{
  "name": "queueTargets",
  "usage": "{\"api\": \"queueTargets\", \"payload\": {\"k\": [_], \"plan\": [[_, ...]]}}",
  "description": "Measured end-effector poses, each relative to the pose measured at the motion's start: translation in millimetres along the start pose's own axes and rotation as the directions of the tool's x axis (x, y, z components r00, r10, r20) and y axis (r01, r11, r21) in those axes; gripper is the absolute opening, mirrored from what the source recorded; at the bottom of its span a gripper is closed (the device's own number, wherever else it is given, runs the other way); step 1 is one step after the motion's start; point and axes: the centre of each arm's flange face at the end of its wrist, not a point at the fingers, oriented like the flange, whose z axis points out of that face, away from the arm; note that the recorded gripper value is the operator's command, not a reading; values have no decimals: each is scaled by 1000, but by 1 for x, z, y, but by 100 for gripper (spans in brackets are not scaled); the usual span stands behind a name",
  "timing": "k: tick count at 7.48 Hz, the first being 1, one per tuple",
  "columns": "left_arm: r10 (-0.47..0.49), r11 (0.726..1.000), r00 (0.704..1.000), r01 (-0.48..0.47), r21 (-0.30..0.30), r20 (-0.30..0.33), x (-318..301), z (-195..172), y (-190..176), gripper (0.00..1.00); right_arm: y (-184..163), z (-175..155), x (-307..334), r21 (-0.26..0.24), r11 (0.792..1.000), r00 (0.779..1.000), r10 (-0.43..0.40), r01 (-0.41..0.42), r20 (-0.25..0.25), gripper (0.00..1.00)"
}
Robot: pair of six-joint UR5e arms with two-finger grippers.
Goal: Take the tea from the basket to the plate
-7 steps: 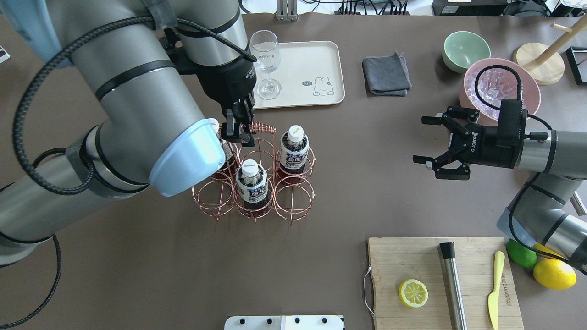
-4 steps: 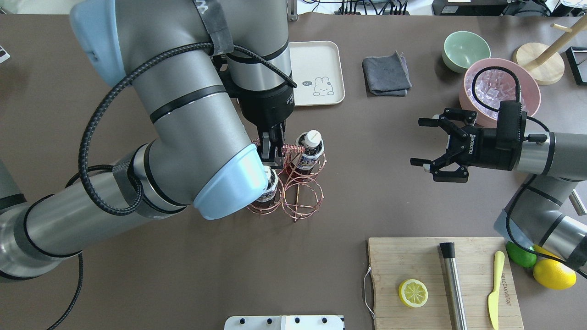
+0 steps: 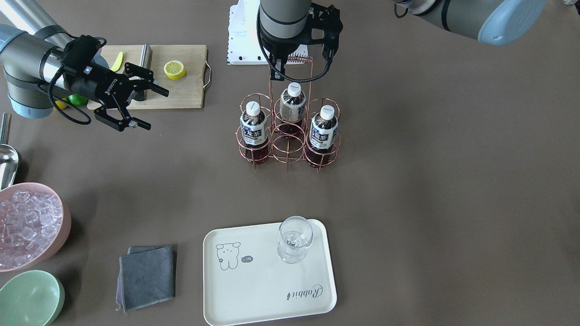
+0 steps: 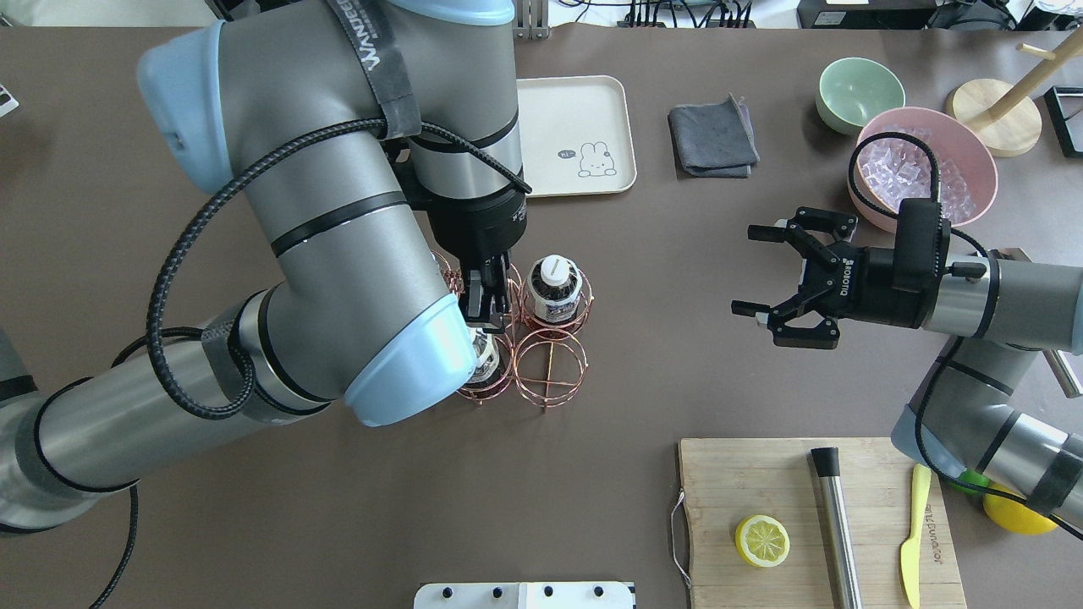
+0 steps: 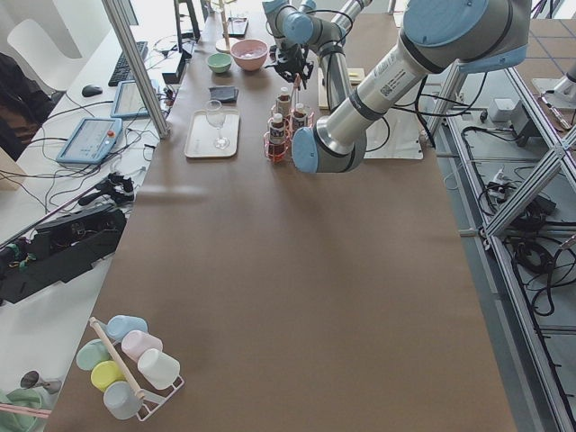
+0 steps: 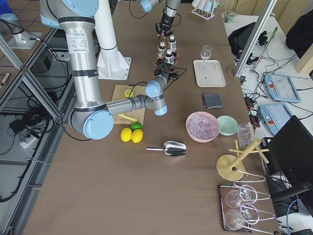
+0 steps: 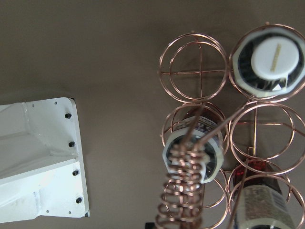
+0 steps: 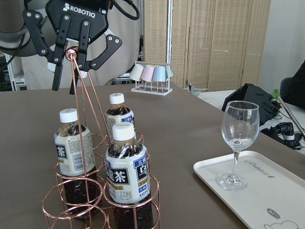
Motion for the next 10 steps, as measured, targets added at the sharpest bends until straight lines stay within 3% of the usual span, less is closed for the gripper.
{"api": "queueTargets", "payload": {"k": [3,7,10], "plan": [[-23,1000,1000,23,19,9,-3,6,-23,0,-16,30,-22,56,998,1000,13,-13,-13,100],[-75,996,997,74,53,11,7,-4,-36,0,-46,51,-34,55,998,999,25,-24,-25,100],[-91,994,996,91,63,10,22,-16,-15,0,-62,49,-39,82,996,999,24,-22,-26,100]]}}
